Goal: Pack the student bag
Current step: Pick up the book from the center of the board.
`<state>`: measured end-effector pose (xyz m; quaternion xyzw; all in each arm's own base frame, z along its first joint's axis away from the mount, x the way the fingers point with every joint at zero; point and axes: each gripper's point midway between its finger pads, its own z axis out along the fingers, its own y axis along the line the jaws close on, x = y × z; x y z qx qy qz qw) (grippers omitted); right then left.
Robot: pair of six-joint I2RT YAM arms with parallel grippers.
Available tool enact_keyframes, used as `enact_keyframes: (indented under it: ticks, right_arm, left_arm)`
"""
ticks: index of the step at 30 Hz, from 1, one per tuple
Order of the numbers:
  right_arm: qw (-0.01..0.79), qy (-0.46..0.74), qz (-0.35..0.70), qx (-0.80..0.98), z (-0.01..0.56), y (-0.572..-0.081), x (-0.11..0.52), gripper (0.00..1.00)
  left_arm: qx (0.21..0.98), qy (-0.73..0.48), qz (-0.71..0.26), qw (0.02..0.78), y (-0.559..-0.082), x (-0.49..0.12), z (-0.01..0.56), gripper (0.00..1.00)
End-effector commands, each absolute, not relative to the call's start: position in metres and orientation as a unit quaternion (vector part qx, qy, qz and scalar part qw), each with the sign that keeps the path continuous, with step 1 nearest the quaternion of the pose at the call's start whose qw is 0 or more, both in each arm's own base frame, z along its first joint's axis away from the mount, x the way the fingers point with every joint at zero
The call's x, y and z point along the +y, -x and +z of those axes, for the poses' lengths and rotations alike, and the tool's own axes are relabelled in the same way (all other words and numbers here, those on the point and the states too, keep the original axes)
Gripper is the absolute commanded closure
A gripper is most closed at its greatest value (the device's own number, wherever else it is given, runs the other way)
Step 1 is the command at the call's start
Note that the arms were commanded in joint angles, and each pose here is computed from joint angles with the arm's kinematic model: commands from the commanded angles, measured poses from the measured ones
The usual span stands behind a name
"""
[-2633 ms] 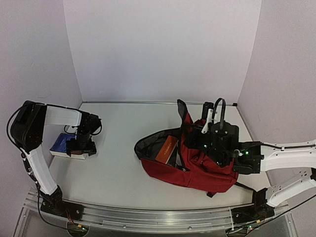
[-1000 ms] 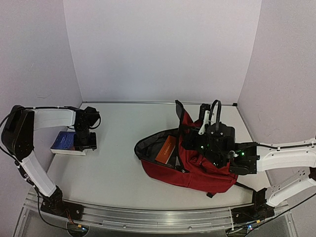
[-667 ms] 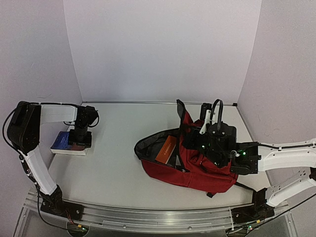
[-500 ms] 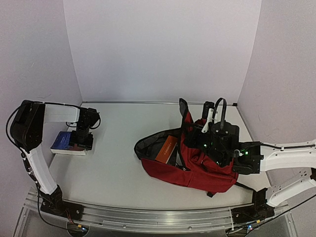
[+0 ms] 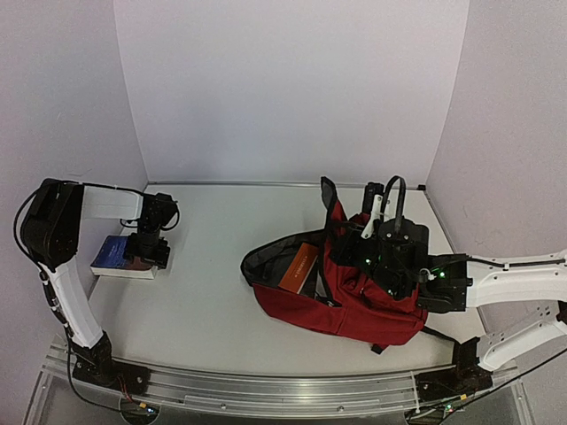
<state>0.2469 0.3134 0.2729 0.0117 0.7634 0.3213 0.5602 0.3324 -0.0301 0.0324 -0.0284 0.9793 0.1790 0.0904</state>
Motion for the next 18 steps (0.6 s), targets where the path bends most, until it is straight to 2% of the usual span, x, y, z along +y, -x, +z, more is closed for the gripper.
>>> enact_keyframes:
  ticks: [1, 11, 18]
  right_arm:
    - [0.572, -0.027, 0.34, 0.746, 0.292, -0.248, 0.314, 1.0]
    - [0.572, -0.028, 0.34, 0.746, 0.292, -0.248, 0.314, 1.0]
    - [0.571, -0.027, 0.341, 0.746, 0.292, -0.248, 0.316, 1.0]
  left_arm:
    - [0.97, 0.044, 0.216, 0.098, -0.341, -0.011, 0.038, 0.23]
    - [0.951, 0.076, 0.267, 0.133, -0.347, 0.01, 0.063, 0.32]
    - [0.94, 0.1, 0.29, 0.151, -0.346, 0.023, 0.077, 0.33]
